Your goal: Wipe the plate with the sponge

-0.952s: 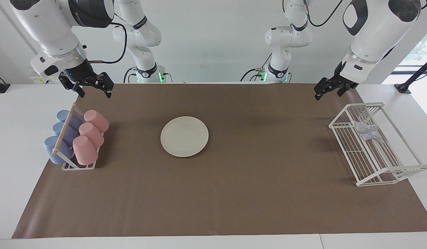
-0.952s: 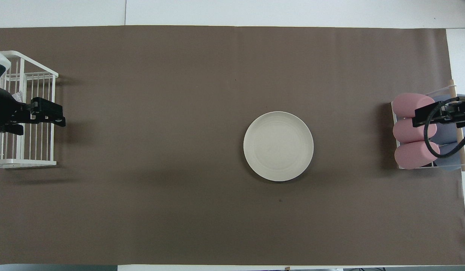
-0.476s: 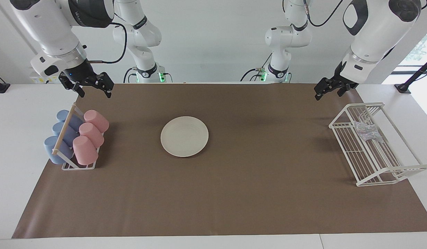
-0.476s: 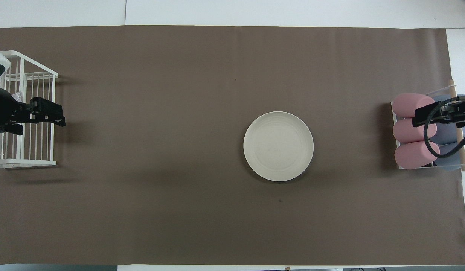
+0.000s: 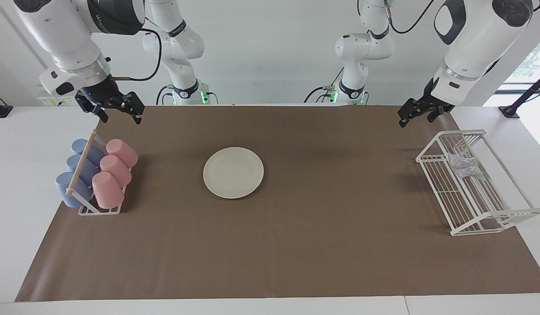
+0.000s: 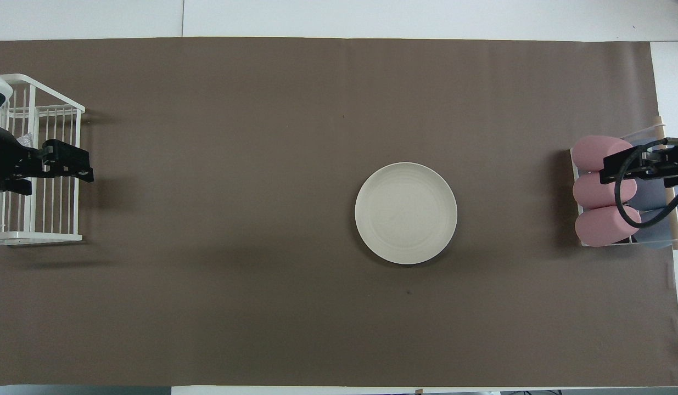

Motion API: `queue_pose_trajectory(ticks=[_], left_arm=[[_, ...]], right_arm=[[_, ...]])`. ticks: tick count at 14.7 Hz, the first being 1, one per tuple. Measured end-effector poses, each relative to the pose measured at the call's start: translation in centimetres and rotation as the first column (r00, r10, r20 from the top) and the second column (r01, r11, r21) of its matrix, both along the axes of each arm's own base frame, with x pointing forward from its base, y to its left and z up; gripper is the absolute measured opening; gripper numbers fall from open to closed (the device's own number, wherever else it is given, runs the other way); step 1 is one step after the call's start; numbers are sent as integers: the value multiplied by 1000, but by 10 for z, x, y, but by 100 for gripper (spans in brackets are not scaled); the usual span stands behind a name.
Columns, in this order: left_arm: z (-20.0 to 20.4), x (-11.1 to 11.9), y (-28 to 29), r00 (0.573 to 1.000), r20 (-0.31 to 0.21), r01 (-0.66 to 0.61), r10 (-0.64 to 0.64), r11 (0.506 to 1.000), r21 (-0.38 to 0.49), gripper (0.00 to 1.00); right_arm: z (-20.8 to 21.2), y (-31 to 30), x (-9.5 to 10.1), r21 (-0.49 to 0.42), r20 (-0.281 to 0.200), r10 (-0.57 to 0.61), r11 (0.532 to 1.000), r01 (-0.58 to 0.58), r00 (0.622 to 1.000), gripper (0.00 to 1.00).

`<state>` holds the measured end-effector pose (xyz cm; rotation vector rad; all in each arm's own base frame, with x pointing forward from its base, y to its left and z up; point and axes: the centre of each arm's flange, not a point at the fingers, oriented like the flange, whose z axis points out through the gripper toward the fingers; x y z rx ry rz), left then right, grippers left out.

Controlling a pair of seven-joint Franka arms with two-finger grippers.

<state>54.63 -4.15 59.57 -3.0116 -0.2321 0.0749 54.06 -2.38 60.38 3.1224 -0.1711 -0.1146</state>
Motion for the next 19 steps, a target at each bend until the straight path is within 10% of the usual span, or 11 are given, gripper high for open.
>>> queue_pose_trajectory(ticks=[12,19], left_arm=[[-157,59,18,989,47,84,-140,796,599,100],[-179,54,31,986,35,99,-161,750,654,94]], right_arm=[[8,87,-5,-32,10,-280,959,280,960,100],[4,109,-13,-61,-16,-519,854,517,855,100]])
